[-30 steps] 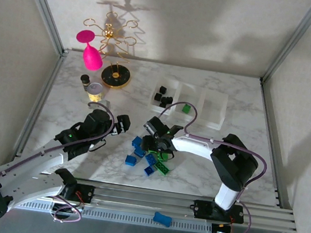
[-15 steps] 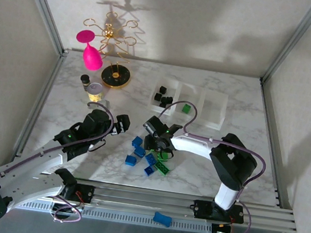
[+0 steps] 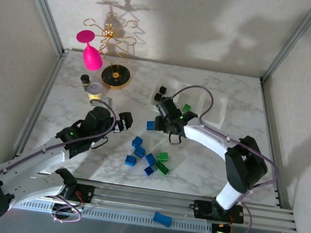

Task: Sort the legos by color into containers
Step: Pick up the lego from the bottom-center of the table, then place the lego in the container.

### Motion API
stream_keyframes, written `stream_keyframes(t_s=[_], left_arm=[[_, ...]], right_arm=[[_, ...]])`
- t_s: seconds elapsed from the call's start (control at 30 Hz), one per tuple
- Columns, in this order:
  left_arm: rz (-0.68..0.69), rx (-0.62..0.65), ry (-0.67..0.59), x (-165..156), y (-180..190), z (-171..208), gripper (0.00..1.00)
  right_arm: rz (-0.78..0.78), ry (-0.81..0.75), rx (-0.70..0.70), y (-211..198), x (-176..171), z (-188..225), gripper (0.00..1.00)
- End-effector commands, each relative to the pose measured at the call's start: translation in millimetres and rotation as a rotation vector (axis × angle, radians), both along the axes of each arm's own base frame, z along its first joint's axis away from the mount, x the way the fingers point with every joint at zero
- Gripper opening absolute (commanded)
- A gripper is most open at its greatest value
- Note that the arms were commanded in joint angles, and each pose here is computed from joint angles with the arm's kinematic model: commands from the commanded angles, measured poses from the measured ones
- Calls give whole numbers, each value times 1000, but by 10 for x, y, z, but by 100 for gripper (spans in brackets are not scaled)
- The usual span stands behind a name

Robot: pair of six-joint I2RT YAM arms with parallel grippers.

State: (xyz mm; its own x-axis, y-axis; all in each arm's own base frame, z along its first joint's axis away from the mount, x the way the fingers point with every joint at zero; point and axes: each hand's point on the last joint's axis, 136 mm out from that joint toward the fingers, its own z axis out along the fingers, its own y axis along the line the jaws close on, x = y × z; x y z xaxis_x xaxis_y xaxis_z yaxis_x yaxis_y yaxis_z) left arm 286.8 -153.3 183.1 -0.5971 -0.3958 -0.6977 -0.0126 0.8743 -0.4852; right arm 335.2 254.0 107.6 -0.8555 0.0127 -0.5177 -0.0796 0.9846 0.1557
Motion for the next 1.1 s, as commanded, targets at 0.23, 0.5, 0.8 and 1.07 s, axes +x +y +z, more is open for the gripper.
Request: stream_keyframes(t_s=[0.23, 0.5, 0.8, 1.07], left_arm=[[-74, -45, -49, 220, -306, 201, 100], [-83, -38, -47, 258, -346, 193, 99], [-73, -24, -53, 251, -305, 220, 100], [-80, -33, -61, 261, -328, 270, 100]], right_arm=[[-75, -175, -108, -509, 1012, 251, 63], [-98, -206, -162, -609, 1556, 189, 64], [-115, -209, -172, -676, 1745, 165, 71], [-107, -252, -159, -674, 1748, 459, 75]])
